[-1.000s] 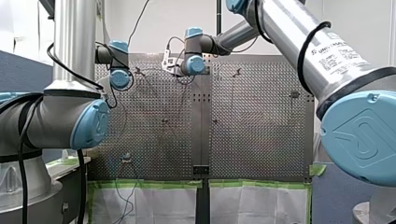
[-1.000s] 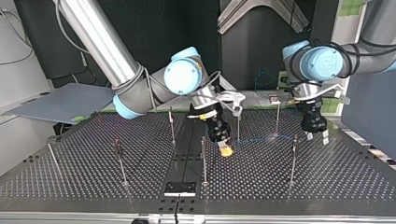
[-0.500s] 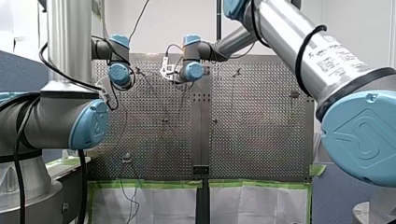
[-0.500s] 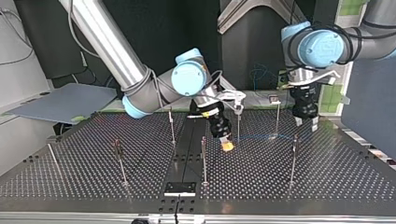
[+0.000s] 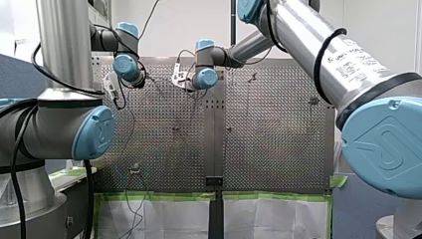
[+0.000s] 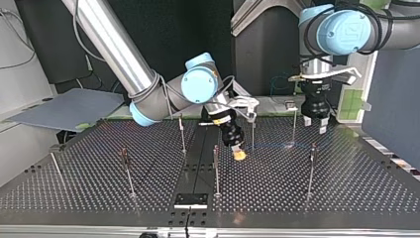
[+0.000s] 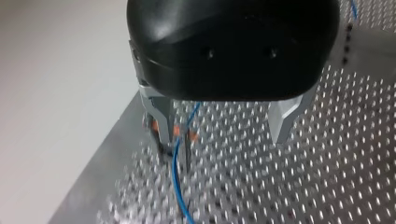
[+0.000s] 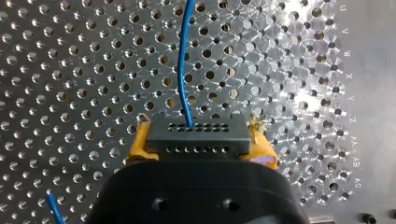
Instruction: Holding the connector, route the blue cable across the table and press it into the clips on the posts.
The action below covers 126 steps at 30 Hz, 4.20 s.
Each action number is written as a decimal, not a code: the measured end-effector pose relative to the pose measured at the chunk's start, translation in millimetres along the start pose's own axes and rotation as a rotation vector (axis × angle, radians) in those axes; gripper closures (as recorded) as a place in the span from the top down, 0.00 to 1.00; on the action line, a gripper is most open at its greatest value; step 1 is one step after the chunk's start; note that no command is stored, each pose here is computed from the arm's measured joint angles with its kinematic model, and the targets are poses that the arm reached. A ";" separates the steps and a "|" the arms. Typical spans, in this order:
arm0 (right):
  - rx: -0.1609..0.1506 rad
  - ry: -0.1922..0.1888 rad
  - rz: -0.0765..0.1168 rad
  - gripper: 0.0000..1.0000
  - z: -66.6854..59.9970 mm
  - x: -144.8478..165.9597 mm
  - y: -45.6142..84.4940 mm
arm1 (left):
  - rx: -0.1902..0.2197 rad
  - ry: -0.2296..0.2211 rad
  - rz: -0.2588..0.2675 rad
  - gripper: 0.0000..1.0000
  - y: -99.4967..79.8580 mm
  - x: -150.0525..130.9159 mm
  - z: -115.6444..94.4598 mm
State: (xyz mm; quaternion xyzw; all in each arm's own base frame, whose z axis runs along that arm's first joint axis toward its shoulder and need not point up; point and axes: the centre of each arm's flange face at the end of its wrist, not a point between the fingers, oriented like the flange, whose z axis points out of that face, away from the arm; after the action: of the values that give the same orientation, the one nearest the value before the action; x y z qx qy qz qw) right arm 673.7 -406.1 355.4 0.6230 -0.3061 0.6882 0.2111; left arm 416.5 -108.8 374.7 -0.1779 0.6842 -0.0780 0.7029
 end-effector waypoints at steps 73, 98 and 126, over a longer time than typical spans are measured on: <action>-0.024 -0.066 -0.005 0.00 -7.0 -21.7 14.3 | 0.087 -0.090 0.222 0.00 -37.7 73.6 54.5; -0.060 -0.287 -0.034 0.00 -57.5 -121.9 31.7 | 0.055 0.080 0.257 0.00 12.3 189.9 23.3; -0.098 -0.303 -0.020 0.00 -61.3 -145.6 61.8 | 0.132 0.099 0.247 0.00 12.0 225.1 48.3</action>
State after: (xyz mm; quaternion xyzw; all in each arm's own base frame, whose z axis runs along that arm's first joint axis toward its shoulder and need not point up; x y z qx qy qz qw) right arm 607.1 -395.7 199.7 0.7116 -0.3614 0.5685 0.1996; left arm 474.3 -170.3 160.2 -0.0418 0.7281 -0.0442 0.6827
